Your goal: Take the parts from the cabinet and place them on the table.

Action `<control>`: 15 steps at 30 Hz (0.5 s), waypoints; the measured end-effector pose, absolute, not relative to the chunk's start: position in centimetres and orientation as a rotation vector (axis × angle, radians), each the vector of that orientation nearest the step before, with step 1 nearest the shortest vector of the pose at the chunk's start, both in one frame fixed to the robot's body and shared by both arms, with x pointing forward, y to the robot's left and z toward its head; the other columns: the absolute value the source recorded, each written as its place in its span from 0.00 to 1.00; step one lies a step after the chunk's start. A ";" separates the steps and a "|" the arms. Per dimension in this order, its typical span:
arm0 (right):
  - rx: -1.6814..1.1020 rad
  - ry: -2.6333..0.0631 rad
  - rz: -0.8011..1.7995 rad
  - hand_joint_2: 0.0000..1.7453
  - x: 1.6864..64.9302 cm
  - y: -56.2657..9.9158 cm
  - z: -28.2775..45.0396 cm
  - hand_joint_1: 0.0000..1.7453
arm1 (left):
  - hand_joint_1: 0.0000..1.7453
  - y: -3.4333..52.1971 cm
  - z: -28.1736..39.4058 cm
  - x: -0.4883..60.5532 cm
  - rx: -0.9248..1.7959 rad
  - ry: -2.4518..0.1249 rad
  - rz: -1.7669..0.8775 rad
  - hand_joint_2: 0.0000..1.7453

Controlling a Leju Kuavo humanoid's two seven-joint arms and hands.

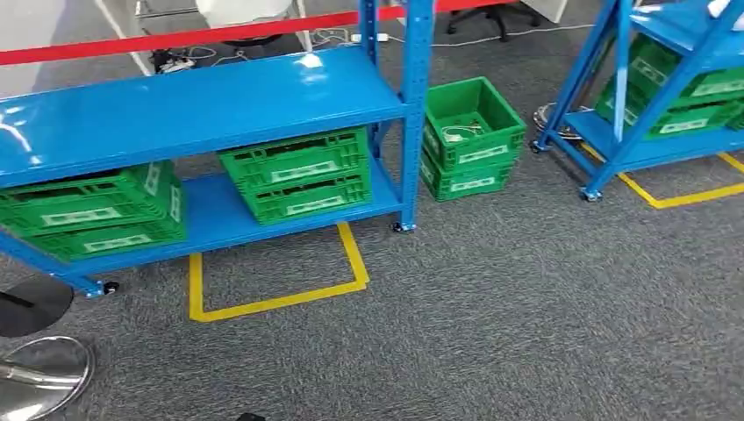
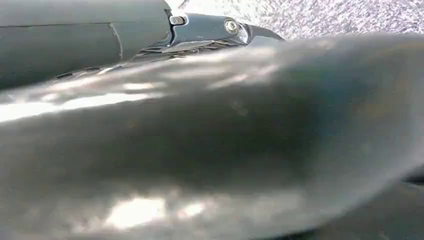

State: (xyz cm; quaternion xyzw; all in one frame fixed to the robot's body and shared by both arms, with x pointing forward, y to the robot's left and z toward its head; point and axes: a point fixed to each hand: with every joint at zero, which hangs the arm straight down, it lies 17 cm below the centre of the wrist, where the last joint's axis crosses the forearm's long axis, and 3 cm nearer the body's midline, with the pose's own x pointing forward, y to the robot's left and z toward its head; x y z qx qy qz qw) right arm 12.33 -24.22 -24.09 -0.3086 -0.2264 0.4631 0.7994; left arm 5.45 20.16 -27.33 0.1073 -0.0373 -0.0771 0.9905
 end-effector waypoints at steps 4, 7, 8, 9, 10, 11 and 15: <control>-0.664 -0.491 0.992 0.00 12.6 -24.2 -24.0 0.00 | 0.00 20.1 -27.3 5.3 0.214 -0.072 -0.156 0.00; -0.664 -0.490 0.992 0.00 12.6 -24.2 -24.0 0.00 | 0.00 20.0 -27.3 5.4 0.213 -0.074 -0.155 0.00; -0.662 -0.487 0.993 0.00 12.4 -24.2 -24.1 0.00 | 0.00 20.0 -27.3 5.5 0.212 -0.075 -0.155 0.00; -0.661 -0.485 0.992 0.00 12.2 -24.2 -24.1 0.00 | 0.00 20.0 -27.3 5.4 0.212 -0.074 -0.155 0.00; -0.660 -0.481 0.992 0.00 12.1 -24.2 -24.1 0.00 | 0.00 20.0 -27.3 5.3 0.213 -0.073 -0.155 0.00; -0.660 -0.479 0.991 0.00 12.0 -24.3 -24.2 0.00 | 0.00 20.0 -27.3 5.2 0.213 -0.072 -0.155 0.00; -0.660 -0.479 0.991 0.00 12.0 -24.2 -24.1 0.00 | 0.00 20.0 -27.3 5.3 0.213 -0.074 -0.155 0.00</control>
